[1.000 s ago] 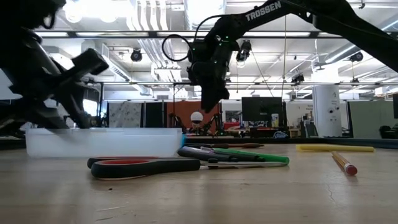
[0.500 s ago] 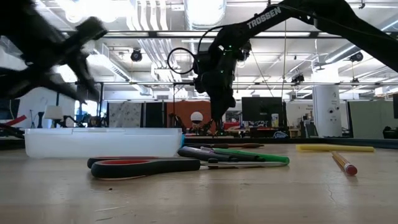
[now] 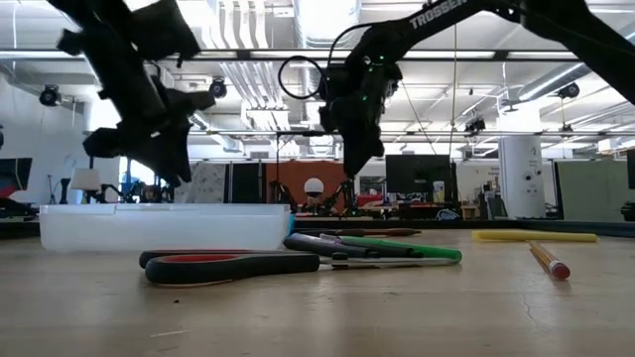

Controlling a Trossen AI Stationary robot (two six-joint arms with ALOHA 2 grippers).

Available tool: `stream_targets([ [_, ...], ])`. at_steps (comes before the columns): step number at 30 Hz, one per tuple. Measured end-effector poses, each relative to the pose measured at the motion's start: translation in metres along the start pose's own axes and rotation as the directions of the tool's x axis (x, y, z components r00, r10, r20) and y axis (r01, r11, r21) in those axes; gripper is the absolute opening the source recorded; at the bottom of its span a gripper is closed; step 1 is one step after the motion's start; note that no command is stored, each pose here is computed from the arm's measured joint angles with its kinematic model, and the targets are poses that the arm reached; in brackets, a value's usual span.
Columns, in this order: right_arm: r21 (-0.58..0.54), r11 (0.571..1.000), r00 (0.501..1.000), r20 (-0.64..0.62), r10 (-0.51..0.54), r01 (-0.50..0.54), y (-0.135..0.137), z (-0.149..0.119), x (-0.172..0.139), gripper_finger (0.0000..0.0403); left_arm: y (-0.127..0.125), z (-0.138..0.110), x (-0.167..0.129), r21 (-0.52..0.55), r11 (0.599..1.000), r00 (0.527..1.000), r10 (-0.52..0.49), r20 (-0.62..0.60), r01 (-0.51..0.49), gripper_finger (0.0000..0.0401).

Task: Pick & place school supplies into a supply box
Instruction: Put the black pen into the blue supply box

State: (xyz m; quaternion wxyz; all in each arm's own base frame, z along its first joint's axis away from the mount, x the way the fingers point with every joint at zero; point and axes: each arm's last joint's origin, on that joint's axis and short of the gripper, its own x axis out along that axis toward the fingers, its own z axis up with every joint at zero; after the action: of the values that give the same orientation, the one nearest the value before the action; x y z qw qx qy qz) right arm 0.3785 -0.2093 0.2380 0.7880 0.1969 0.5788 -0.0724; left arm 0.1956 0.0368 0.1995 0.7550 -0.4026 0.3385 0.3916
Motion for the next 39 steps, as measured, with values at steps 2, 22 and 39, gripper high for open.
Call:
stream_targets([
  [2,0.022,1.000,1.000,0.004,-0.001,0.001,0.000,-0.006,0.001,0.0104,0.007,0.010,0.005,0.015,1.000,0.999,-0.001,-0.039,0.002,0.0076],
  [22,0.196,0.981,0.988,0.153,-0.021,-0.009,0.007,-0.058,-0.012,0.0102,0.036,-0.008,0.032,0.254,0.952,0.851,0.273,-0.448,-0.171,0.0076],
  [39,0.136,0.987,0.978,0.200,0.062,-0.090,0.011,-0.048,0.003,0.0102,0.017,0.017,-0.062,-0.005,0.982,0.982,-0.188,-0.037,0.188,0.0076],
])
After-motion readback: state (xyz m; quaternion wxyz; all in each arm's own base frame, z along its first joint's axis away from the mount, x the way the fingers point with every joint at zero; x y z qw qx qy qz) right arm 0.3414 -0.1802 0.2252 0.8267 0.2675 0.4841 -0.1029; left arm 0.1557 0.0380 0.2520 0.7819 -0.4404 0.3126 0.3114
